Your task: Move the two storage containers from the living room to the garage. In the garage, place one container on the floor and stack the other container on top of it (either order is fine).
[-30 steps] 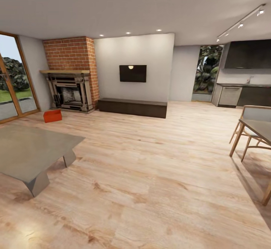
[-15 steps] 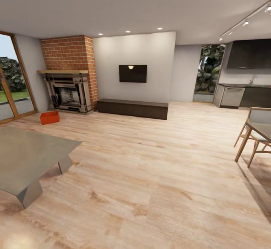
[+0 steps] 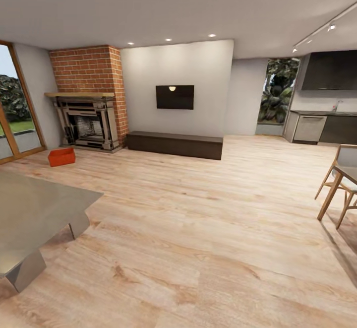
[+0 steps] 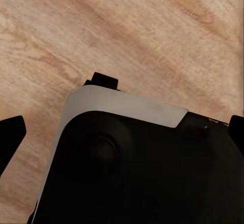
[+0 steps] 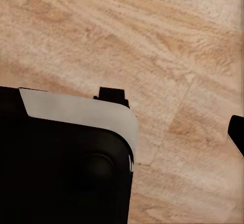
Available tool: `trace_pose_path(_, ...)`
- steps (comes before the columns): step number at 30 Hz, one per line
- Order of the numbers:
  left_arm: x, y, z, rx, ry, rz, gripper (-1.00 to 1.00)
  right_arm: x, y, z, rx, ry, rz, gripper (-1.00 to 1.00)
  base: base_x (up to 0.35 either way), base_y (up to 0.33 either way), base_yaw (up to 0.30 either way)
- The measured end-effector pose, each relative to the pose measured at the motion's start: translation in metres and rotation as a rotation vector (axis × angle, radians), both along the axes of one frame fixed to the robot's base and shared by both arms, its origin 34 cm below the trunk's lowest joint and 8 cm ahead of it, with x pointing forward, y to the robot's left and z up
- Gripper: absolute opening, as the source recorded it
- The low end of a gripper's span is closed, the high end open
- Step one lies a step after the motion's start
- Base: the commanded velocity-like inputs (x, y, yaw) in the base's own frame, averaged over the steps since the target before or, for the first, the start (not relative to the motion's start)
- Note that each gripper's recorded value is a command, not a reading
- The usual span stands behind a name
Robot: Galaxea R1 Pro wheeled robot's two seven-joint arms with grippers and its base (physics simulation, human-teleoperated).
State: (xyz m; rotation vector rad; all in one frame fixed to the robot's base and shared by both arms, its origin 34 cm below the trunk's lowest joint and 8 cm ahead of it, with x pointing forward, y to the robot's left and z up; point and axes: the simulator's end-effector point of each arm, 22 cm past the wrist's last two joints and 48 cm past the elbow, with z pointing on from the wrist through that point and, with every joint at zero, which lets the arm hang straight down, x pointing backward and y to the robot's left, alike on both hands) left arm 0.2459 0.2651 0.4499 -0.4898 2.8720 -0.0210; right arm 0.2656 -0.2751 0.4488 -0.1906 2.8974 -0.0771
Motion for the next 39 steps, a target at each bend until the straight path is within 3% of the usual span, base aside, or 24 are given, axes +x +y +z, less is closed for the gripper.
trace_pose_path(39, 0.0003, 0.0001, 0.0001, 0.0, -0.001, 0.0, 1.0, 0.0, 0.0013, 0.0, 0.003, 0.0, 0.001, 1.0, 0.323, 0.0, 0.0)
